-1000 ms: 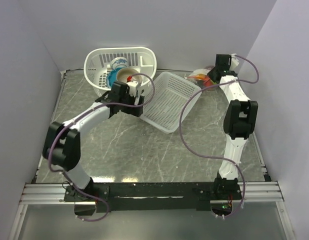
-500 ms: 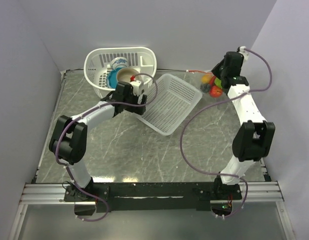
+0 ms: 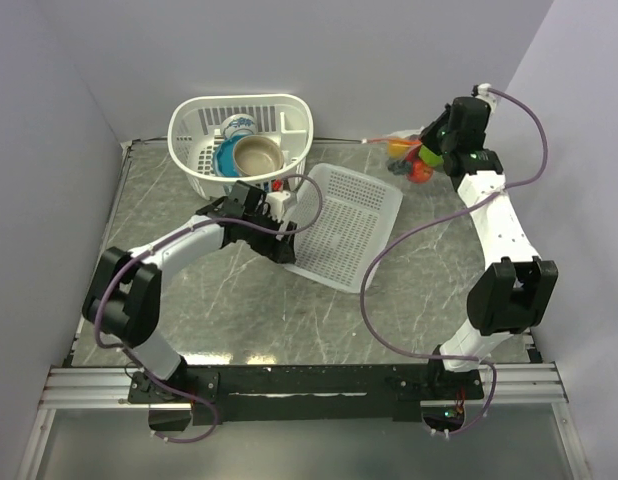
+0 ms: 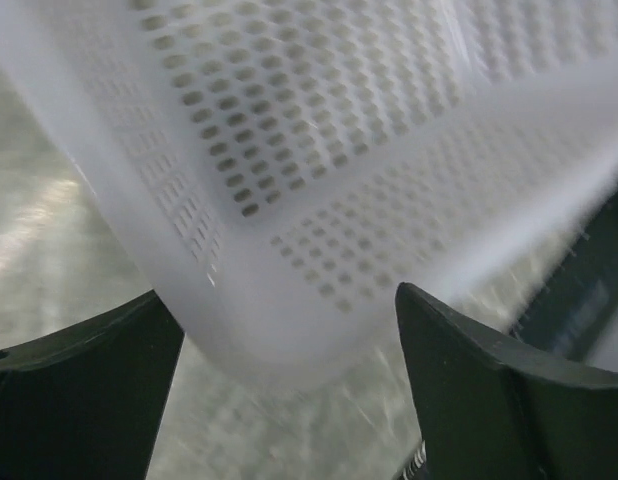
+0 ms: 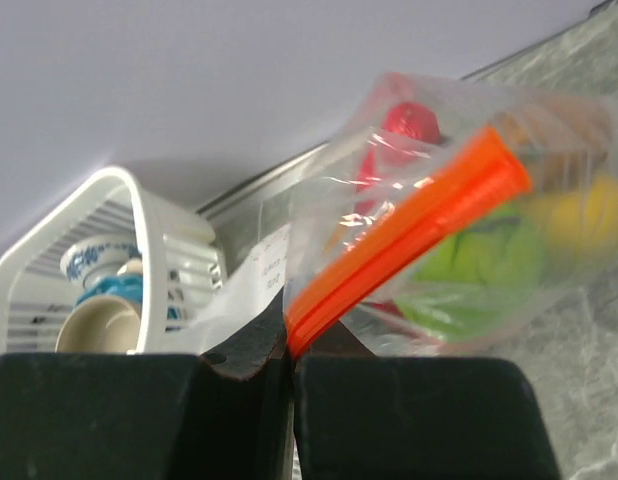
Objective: Open the zip-top bag and remove the fake food
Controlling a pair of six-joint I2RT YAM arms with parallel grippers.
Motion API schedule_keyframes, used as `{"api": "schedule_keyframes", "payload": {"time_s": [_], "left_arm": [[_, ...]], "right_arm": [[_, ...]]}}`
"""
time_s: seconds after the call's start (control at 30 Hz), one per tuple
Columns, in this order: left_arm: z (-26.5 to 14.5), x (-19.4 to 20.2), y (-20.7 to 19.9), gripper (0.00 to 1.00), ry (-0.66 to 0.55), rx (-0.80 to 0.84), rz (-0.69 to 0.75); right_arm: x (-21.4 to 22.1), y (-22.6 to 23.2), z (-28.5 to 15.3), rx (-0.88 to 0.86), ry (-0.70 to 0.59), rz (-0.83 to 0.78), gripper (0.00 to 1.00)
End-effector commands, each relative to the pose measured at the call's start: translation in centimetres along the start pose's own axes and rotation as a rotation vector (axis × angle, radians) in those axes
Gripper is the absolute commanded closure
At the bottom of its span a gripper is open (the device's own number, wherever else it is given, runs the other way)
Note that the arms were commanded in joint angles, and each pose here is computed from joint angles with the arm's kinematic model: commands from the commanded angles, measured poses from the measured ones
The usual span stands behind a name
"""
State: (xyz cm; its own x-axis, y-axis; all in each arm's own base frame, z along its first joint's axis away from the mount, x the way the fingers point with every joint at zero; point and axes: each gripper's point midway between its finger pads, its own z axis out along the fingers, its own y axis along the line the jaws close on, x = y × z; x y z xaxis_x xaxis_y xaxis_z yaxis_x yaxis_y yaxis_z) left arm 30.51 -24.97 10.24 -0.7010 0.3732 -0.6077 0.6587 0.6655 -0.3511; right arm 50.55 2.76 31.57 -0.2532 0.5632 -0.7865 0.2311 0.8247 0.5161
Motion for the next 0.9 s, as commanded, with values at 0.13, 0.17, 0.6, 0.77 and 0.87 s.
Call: {"api": "schedule_keyframes", "payload": {"time_s": [0.13, 0.17, 0.6, 0.77, 0.87], "left_arm": [[-8.0, 6.7, -13.4, 0.03, 0.229, 0.683, 0.14], [-8.5, 7.1, -14.0, 0.03, 0.242, 0.728, 0.138], [-12.5, 10.4, -16.8, 0.03, 0.212, 0.938, 0.297], [-11.2, 7.2, -13.5, 0.03, 0.133, 0.6, 0.458], [-9.9, -0.1, -9.1, 0.03, -0.145, 0.183, 0.49]], "right_arm": [[0.3, 4.4, -3.4, -0.076, 0.017, -0.004, 1.0], [0.9, 4.4, -3.5, -0.07, 0.032, 0.005, 1.0], [9.5, 0.0, -8.6, -0.018, 0.114, 0.049, 1.0], [10.9, -0.1, -9.4, -0.027, 0.148, 0.04, 1.0], [10.2, 0.2, -9.5, -0.026, 0.143, 0.029, 1.0]]}}
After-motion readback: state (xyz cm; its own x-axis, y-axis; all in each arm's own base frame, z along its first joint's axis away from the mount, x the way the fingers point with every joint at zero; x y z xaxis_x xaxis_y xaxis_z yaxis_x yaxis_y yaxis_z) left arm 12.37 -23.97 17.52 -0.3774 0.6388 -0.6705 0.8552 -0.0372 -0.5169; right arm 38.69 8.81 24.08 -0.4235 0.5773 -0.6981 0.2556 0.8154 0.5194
